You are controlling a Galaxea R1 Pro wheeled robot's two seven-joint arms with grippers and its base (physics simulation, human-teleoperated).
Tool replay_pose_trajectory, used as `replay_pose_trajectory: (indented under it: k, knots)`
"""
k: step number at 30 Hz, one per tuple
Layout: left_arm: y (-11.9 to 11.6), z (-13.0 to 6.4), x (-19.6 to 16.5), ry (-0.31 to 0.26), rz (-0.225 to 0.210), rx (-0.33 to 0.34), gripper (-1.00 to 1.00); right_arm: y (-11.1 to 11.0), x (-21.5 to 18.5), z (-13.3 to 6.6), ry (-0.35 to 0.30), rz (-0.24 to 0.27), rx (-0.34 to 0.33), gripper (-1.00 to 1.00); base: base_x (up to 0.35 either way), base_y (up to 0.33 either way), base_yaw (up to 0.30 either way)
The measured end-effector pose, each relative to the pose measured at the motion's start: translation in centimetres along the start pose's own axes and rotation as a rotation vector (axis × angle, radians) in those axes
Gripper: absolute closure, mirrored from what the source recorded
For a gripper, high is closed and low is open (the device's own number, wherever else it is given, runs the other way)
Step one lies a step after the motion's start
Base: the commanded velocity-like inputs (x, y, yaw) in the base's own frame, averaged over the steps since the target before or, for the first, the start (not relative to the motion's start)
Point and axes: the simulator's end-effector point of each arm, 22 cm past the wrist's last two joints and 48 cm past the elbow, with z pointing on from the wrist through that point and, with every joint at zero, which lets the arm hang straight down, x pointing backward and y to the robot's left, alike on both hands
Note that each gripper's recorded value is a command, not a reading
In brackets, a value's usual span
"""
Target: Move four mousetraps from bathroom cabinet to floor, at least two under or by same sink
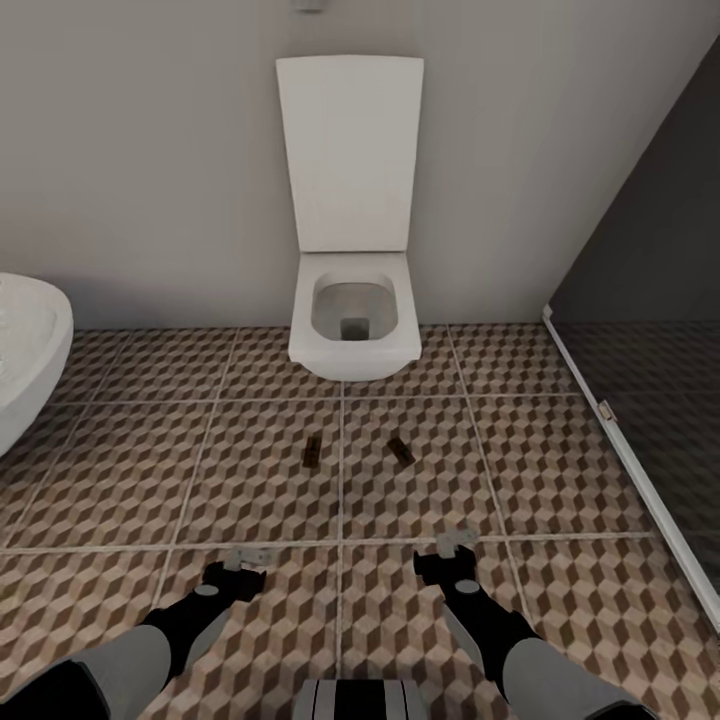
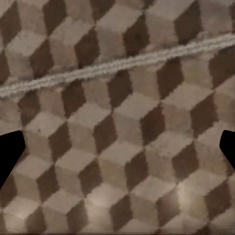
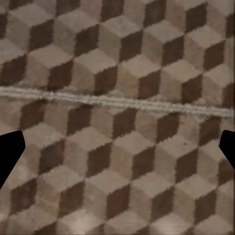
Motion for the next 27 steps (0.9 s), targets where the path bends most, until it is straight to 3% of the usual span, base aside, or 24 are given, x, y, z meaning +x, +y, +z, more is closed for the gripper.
replay_pose_trajectory:
  k: [15,27]
  knots:
    - [2.1,-3.6,1.1,-0.002,0.005,-0.039,-1.00,-1.0,1.7,-3.5,-0.017,-0.002,0.003,-1.00,0.000,0.000,0.000]
    - [2.7,-6.4,-0.4,-0.056,0.002,-0.026,-1.00,-1.3,0.9,-6.1,-0.037,-0.002,-0.010,-1.00,0.000,0.000,0.000]
